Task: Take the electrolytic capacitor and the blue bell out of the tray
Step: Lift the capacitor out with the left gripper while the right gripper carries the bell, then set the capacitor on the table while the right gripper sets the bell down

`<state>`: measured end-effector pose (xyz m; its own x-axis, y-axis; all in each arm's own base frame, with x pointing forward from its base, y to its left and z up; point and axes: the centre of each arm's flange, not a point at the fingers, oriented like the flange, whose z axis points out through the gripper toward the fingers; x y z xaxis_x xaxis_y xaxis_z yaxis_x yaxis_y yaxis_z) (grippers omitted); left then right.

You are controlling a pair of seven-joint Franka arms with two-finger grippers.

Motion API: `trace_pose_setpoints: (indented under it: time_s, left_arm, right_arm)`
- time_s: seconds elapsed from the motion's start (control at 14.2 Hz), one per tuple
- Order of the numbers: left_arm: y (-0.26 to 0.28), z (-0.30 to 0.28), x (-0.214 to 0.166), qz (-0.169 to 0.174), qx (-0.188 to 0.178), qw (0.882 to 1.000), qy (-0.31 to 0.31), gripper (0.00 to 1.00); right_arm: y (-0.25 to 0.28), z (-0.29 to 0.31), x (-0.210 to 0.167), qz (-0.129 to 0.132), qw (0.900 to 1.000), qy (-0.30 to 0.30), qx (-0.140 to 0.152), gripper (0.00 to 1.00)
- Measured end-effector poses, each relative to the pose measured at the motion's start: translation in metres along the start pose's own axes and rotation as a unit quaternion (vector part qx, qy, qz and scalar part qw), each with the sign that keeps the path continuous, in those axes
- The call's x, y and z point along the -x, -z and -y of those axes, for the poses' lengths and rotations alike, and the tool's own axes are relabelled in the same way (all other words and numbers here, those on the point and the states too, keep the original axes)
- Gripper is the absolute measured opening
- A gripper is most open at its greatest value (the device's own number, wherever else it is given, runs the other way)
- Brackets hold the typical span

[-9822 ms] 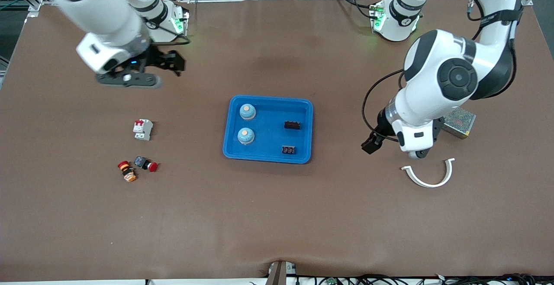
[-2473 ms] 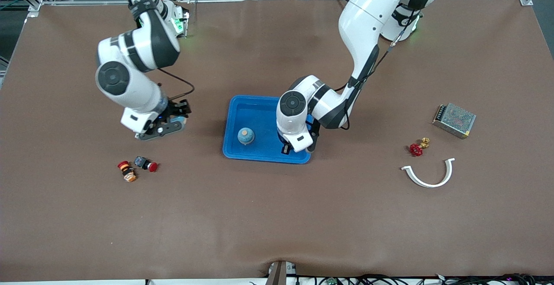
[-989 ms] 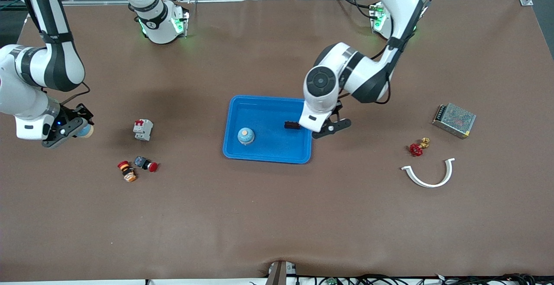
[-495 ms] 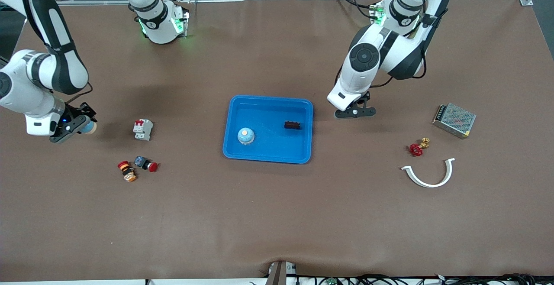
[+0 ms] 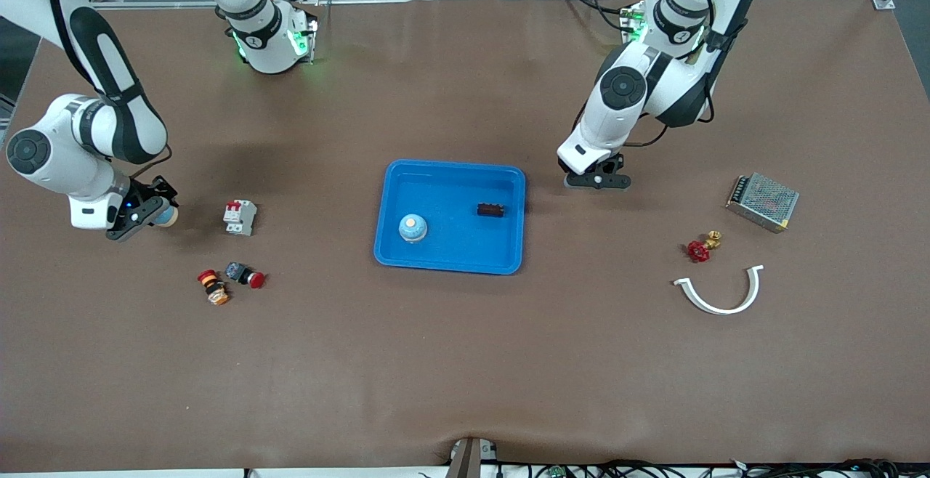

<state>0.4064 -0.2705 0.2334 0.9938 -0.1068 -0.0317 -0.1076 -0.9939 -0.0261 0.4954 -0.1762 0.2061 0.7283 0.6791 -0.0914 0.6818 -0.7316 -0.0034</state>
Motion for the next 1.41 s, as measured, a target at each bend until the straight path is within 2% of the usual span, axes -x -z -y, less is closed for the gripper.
trace_pose_setpoints:
  time_s: [0.49, 0.85, 1.13, 1.27, 1.34, 1.41]
  left_arm:
    - [-0.011, 0.005, 0.011, 0.007, -0.003, 0.999, -0.043, 0.34]
    - [-0.024, 0.025, 0.015, -0.008, 0.006, 0.999, -0.046, 0.34]
    - [-0.034, 0.034, 0.018, -0.006, 0.005, 0.999, -0.039, 0.34]
    - [-0.04, 0.037, 0.017, -0.005, 0.006, 0.999, -0.036, 0.34]
    - [-0.043, 0.038, 0.017, -0.006, 0.006, 0.999, -0.034, 0.34]
    - [-0.046, 0.038, 0.016, -0.007, 0.007, 0.999, -0.033, 0.34]
  right_arm:
    - [-0.024, 0.001, -0.002, -0.002, 1.0, 0.002, -0.001, 0.67]
    - [-0.028, 0.002, -0.002, -0.003, 1.0, 0.002, 0.001, 0.67]
    - [-0.028, 0.002, -0.002, -0.003, 1.0, 0.002, 0.001, 0.67]
    - [-0.028, 0.001, -0.002, -0.003, 1.0, 0.002, 0.001, 0.7]
    - [-0.028, 0.001, -0.002, -0.003, 1.0, 0.001, 0.001, 0.75]
    - [-0.028, 0.001, -0.001, -0.004, 1.0, 0.001, 0.001, 0.86]
